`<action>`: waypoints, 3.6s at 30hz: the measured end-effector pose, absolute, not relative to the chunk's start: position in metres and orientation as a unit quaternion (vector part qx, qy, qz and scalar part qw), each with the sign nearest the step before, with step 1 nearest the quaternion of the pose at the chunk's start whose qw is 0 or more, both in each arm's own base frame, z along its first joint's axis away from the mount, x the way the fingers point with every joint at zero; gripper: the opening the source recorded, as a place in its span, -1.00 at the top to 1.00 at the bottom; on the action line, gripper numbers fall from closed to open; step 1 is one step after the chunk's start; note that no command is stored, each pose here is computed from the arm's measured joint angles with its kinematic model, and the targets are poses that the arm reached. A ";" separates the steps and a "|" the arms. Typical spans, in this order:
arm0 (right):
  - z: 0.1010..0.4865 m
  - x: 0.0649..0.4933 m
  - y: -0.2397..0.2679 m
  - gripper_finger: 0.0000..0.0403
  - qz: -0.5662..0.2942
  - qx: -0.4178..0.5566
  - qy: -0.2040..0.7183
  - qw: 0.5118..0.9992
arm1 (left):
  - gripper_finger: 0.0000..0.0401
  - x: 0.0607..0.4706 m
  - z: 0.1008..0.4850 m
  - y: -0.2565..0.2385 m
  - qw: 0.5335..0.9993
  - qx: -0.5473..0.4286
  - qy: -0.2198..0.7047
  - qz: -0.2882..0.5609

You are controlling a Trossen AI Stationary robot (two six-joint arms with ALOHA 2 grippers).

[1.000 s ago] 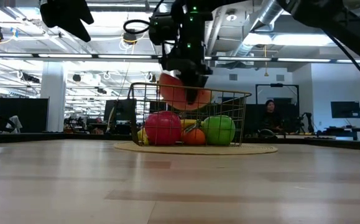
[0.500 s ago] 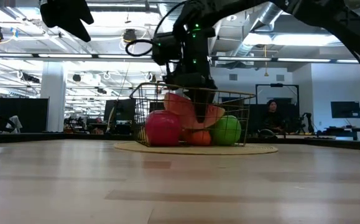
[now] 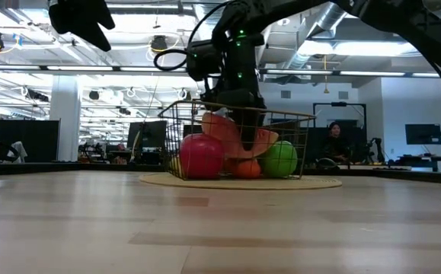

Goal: Build produce basket
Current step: Put the watermelon into the basket, then return to Home Position

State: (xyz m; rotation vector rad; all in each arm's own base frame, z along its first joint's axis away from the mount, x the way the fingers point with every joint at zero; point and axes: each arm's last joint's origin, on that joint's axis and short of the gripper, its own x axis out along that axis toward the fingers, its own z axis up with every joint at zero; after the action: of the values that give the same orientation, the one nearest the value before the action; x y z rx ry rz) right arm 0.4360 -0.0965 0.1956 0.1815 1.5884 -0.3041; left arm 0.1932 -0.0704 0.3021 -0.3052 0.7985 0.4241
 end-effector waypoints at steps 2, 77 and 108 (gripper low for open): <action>0.194 0.436 -0.094 -0.07 -0.130 0.080 0.712 0.685 | -0.41 0.193 0.302 -0.070 0.888 -0.148 0.385 0.203; 0.352 0.089 0.015 1.00 -0.161 0.184 0.085 0.966 | 1.00 0.114 0.216 -0.023 0.953 -0.241 0.126 0.134; 0.237 0.083 -0.003 1.00 -0.043 0.228 -0.118 0.966 | 1.00 0.103 0.212 0.000 0.967 -0.212 0.092 0.109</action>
State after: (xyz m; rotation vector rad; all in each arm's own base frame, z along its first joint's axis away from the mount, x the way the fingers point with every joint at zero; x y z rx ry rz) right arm 0.0829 -0.0029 0.2373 0.4606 -0.2381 -0.0864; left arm 0.1031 0.0001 0.2116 -0.4285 0.1866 0.2209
